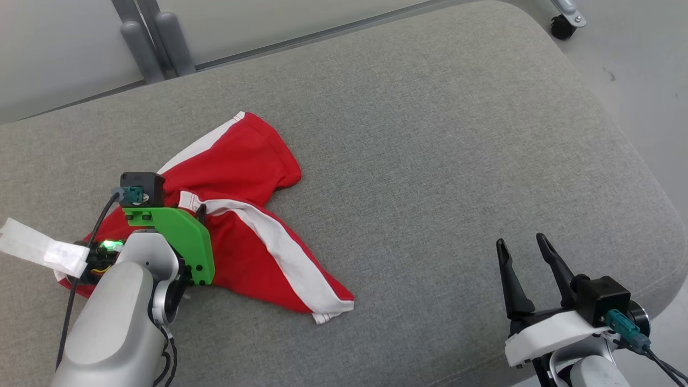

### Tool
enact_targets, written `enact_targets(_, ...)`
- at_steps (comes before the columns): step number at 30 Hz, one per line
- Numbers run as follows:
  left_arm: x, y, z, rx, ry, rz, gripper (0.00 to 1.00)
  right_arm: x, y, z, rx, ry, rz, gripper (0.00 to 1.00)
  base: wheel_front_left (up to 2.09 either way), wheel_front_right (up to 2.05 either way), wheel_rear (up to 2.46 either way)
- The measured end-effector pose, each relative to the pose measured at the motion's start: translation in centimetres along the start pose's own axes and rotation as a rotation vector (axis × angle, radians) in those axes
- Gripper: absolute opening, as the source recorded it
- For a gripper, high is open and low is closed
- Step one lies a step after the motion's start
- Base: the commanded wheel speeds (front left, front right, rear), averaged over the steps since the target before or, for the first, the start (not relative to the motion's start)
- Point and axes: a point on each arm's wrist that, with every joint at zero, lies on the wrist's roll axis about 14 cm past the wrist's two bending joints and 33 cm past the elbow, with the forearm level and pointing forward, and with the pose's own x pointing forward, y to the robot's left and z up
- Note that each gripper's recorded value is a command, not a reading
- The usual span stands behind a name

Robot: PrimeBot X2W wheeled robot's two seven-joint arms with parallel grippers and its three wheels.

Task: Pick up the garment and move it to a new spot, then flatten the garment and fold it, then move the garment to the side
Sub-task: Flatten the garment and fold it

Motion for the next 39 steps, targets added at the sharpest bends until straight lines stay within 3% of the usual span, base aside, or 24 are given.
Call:
enact_targets(2,0.1,-0.2,-0.2,-0.011,0.007,-0.008,0.43,0.1,0.0,0.1,0.0,-0.003,0.001,1.0,0.0,0.0,0.0)
enact_targets(3,0.2,-0.3,-0.2,-0.012,0.006,-0.012,0.18,0.1,0.0,0.1,-0.001,-0.004,0.001,1.0,0.0,0.0,0.0)
enact_targets(4,0.2,-0.5,0.0,-0.018,-0.003,-0.022,0.0,0.2,0.0,0.2,-0.001,-0.005,0.0,1.0,0.0,0.0,0.0)
enact_targets(12,-2.0,-3.0,2.8,-0.09,-0.14,-0.147,0.0,-0.4,-0.2,-0.7,0.003,0.02,-0.004,1.0,0.0,0.0,0.0)
enact_targets(19,-9.0,-3.8,-2.3,-0.199,-0.14,-0.214,0.0,-1.2,0.3,-2.4,-0.019,0.073,0.031,1.0,0.0,0.0,0.0)
enact_targets(28,-16.8,-2.1,-13.1,-0.482,0.036,-0.078,0.0,0.4,4.5,-3.2,-0.036,0.094,0.186,1.0,0.0,0.0,0.0)
enact_targets(34,-19.1,-0.7,-17.6,-0.558,0.117,0.01,0.0,1.0,6.5,-3.1,-0.046,0.087,0.256,1.0,0.0,0.0,0.0)
enact_targets(35,-19.3,-0.4,-18.0,-0.536,0.124,0.027,0.73,1.0,6.7,-3.0,-0.047,0.084,0.263,1.0,0.0,0.0,0.0)
enact_targets(36,-19.4,-0.1,-18.3,-0.529,0.125,0.04,1.0,1.0,6.8,-2.9,-0.048,0.082,0.267,1.0,0.0,0.0,0.0)
enact_targets(39,-19.3,-0.8,-18.2,-0.525,0.115,0.02,1.0,0.9,7.2,-2.8,-0.048,0.079,0.279,1.0,0.0,0.0,0.0)
